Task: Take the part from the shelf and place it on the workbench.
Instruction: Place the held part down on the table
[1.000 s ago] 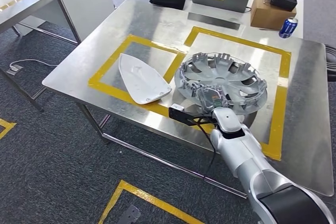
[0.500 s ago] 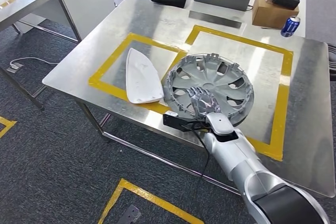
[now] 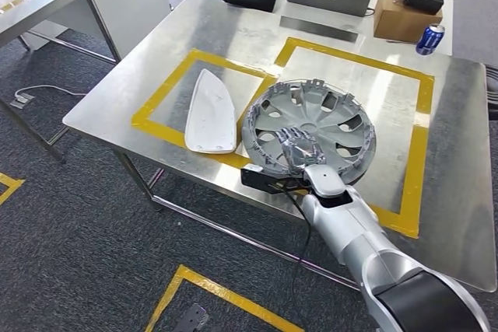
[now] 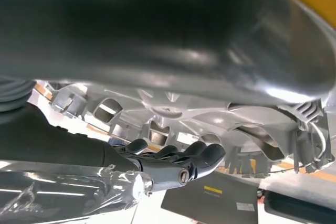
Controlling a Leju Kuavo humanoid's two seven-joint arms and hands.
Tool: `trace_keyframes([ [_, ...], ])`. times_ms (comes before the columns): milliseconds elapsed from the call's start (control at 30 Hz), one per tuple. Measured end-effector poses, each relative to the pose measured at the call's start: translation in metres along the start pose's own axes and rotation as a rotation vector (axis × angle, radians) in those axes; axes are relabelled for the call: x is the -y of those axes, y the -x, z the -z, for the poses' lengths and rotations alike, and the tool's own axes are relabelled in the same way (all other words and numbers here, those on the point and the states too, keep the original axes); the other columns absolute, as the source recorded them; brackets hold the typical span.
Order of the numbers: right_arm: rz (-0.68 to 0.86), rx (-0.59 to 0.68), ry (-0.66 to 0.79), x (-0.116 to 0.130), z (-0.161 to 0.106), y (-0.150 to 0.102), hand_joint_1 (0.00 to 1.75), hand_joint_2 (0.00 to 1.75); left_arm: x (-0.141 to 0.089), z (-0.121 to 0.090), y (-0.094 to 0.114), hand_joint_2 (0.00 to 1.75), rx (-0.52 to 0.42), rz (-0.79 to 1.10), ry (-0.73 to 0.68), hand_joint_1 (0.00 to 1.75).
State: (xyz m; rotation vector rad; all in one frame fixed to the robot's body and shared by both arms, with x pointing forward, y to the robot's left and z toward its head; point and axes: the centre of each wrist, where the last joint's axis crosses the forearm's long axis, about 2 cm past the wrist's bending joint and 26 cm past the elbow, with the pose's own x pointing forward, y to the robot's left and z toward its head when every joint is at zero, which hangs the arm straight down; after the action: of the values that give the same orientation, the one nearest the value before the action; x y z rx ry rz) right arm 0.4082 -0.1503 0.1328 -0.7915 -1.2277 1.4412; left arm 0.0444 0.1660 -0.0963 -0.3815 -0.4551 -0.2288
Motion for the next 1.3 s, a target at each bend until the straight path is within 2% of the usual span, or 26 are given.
trace_keyframes([
  [100,0.021,-0.002,0.036,0.008,0.002,0.002,0.00,0.00,0.000,0.000,0.000,0.00,0.008,-0.013,-0.007,0.00],
  [167,0.028,-0.019,0.084,0.017,0.004,0.012,0.00,0.00,0.000,0.000,0.001,0.00,0.016,-0.027,-0.021,0.00],
  [233,0.033,-0.057,0.145,0.028,0.003,0.034,0.00,0.00,0.000,-0.001,0.002,0.00,0.024,-0.046,-0.042,0.00],
  [300,0.033,-0.127,0.211,0.040,-0.004,0.072,0.00,0.00,0.000,-0.001,0.003,0.00,0.028,-0.066,-0.066,0.00],
  [367,0.030,-0.206,0.266,0.047,-0.024,0.120,0.00,0.00,0.000,-0.002,0.005,0.00,0.032,-0.087,-0.088,0.00],
  [467,0.006,-0.274,0.328,0.052,-0.071,0.181,0.00,0.00,0.000,-0.003,0.008,0.00,0.034,-0.109,-0.105,0.00],
  [533,-0.033,-0.288,0.367,0.060,-0.094,0.201,0.00,0.00,0.000,-0.003,0.008,0.00,0.035,-0.115,-0.109,0.00],
  [633,-0.060,-0.307,0.408,0.063,-0.119,0.212,0.00,0.00,0.000,-0.002,0.007,0.00,0.041,-0.123,-0.121,0.00],
  [700,-0.022,-0.337,0.435,0.052,-0.153,0.228,0.00,0.00,0.001,-0.002,0.007,0.00,0.045,-0.132,-0.140,0.00],
  [767,0.055,-0.322,0.454,0.041,-0.207,0.243,0.00,0.00,0.002,-0.003,0.009,0.00,0.055,-0.152,-0.166,0.00],
  [800,0.107,-0.272,0.466,0.042,-0.234,0.246,0.00,0.00,0.002,-0.003,0.010,0.00,0.065,-0.168,-0.179,0.00],
  [867,0.215,-0.098,0.537,0.058,-0.282,0.246,0.00,0.00,0.003,-0.004,0.012,0.00,0.103,-0.212,-0.208,0.00],
  [933,0.241,0.018,0.693,0.077,-0.334,0.252,0.00,0.00,0.005,-0.004,0.012,0.00,0.154,-0.283,-0.247,0.00],
  [1000,0.208,-0.082,0.866,0.073,-0.389,0.258,0.00,0.00,0.007,-0.004,0.014,0.00,0.181,-0.356,-0.291,0.00],
  [1100,0.179,-0.407,1.087,0.034,-0.447,0.252,0.00,0.00,0.008,-0.005,0.016,0.00,0.156,-0.403,-0.343,0.00],
  [1200,0.158,-0.753,1.247,-0.009,-0.480,0.237,0.00,0.00,0.007,-0.005,0.016,0.00,0.125,-0.399,-0.383,0.00],
  [1300,0.124,-1.067,1.316,-0.054,-0.496,0.226,0.00,0.00,0.007,-0.005,0.015,0.00,0.127,-0.375,-0.388,0.00],
])
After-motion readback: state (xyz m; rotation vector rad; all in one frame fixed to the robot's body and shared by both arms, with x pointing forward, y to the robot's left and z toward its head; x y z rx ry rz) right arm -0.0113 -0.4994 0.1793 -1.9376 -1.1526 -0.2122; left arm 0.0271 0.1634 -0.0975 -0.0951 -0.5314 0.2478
